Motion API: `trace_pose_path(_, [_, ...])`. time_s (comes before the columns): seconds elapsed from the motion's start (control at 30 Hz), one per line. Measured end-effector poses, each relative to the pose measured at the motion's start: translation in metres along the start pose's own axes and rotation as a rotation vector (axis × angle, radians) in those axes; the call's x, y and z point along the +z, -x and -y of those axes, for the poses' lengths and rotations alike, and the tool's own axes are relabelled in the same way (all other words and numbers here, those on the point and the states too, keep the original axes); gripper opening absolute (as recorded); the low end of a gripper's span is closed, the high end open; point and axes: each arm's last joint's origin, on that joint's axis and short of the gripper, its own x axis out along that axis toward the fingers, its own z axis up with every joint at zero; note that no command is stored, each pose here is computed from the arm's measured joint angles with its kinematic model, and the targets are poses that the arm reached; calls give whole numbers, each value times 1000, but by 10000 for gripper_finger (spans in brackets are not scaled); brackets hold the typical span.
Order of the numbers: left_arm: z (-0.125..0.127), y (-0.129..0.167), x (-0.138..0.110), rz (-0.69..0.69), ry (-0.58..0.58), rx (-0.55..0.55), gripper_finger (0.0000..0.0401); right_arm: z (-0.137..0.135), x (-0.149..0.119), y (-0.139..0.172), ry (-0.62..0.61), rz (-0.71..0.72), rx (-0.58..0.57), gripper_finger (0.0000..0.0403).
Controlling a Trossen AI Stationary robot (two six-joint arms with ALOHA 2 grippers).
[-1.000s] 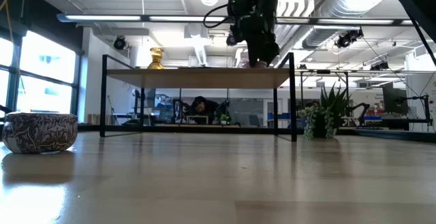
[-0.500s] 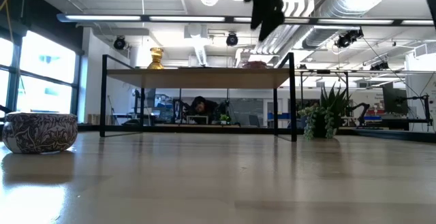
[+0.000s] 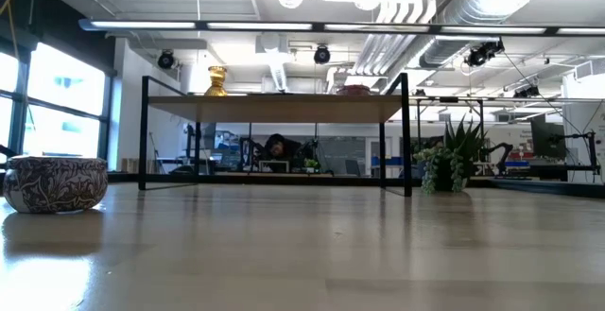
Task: Pick & Place candle stick holders
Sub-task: Put the red scented candle on the shelf
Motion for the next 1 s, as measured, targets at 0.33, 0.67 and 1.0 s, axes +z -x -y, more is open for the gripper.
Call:
trace_pose_path(0.33, [23, -48, -9, -52, -29, -83, 315, -71, -17, 23, 19, 65, 5, 391])
trace_pose_path(0.67, [22, -87, -23, -53, 92, 76, 315, -135, -46, 30, 20, 82, -69, 393])
trace_pose_path(1.0, [25, -108, -37, -164, 132, 25, 315, -186, -69, 25, 54, 90, -64, 390])
